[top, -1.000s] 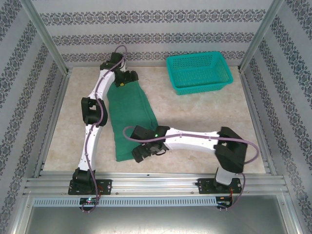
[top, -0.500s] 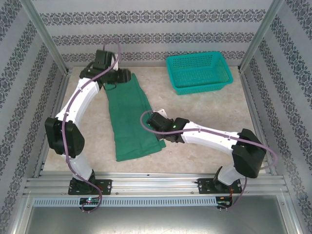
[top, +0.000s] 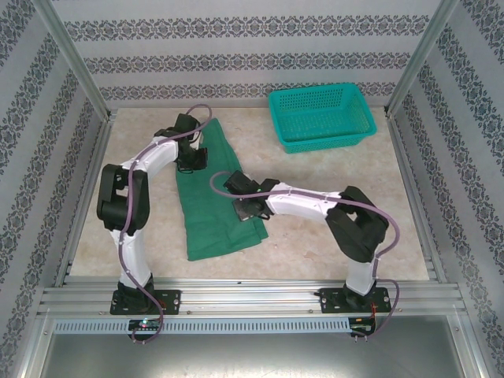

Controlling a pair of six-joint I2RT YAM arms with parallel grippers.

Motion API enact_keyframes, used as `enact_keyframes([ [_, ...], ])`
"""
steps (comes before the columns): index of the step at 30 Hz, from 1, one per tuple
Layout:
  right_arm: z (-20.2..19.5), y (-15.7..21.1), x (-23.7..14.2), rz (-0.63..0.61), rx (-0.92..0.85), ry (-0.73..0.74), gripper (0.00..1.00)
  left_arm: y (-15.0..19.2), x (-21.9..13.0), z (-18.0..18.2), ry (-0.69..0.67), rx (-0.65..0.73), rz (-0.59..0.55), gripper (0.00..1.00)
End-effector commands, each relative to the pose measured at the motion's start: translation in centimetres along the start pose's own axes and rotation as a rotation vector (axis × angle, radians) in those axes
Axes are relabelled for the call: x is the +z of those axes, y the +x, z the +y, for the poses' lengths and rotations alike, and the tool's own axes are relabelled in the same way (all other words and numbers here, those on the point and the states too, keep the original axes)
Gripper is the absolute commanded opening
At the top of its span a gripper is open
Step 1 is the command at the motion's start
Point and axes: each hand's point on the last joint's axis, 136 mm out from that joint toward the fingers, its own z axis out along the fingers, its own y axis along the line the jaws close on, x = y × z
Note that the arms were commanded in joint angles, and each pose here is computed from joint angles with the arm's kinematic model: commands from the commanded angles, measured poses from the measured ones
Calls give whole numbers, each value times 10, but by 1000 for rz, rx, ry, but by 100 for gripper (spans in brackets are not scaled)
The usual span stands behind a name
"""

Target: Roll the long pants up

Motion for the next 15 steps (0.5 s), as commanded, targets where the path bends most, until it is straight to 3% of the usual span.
enact_keyframes([
  [1, 15, 8, 11, 52, 14, -44, 0, 3, 25, 0, 19, 17, 37, 0],
  [13, 33, 31, 8, 87, 9, -63, 0, -22, 66, -26, 124, 58, 47, 0],
  [15, 30, 30, 6, 80, 15, -46, 0, -29, 67, -33, 137, 72, 41, 9],
])
